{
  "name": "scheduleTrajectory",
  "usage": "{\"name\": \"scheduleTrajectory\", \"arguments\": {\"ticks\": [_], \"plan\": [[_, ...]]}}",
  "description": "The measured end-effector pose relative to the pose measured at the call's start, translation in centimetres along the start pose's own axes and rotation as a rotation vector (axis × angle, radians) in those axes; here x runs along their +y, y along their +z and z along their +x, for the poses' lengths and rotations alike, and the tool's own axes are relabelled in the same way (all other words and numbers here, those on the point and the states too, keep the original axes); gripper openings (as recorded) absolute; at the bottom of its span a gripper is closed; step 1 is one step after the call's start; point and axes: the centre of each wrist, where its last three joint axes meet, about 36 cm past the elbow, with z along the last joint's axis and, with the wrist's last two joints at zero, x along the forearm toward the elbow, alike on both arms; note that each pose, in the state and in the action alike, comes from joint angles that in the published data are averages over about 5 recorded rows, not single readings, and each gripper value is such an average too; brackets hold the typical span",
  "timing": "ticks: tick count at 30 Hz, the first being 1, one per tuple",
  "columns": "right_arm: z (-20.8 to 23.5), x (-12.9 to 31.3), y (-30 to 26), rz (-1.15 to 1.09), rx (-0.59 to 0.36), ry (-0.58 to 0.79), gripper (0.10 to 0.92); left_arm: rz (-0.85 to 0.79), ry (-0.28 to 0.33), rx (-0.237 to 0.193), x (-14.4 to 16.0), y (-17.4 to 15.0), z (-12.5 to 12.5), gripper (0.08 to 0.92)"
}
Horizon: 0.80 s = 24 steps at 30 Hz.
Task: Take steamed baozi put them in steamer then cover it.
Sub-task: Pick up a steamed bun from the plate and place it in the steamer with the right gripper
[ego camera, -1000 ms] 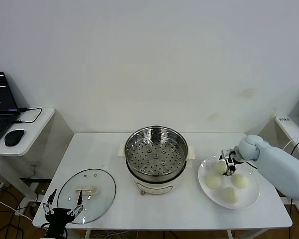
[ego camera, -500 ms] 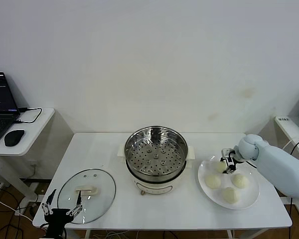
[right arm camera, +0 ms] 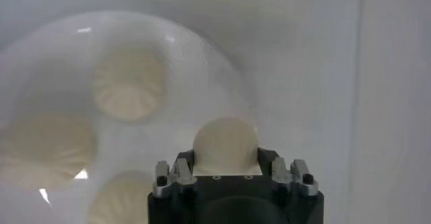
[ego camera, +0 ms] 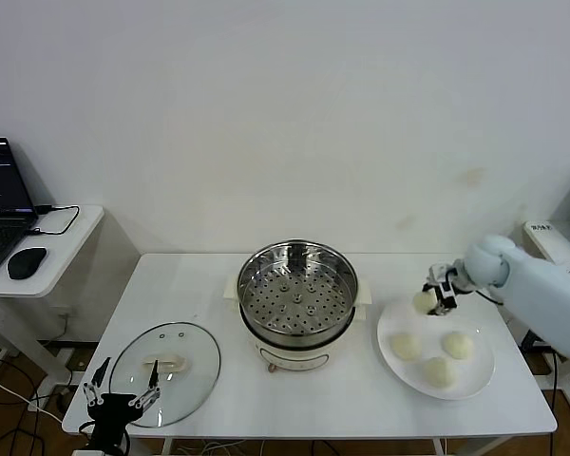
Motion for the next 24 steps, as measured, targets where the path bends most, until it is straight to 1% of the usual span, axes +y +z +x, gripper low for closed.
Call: {"name": "scheduleTrajectory", "arguments": {"ticks": [6, 12, 17, 24], "plan": [[4.5, -3.5, -3.6, 0.047, -0.075, 0.043, 0.599, 0.025, 0.002, -0.01, 0.1, -0.3, -0.4, 0.823], [7.2, -6.5, -8.8, 0.145, -0.14, 0.063, 0.602, 0.037, 0.0, -0.021, 0.3, -0.5, -0.9, 0.823], [7.4, -7.9, -13.5, 0.265, -0.181, 0.06, 0.6, 0.039, -0.006, -0.023, 0.6, -0.5, -1.1, 0.823], [5.4, -8.2, -19.9, 0.489, -0.218, 0.055, 0.595, 0.04, -0.018, -0.023, 1.1, -0.5, -1.0, 0.823]]}}
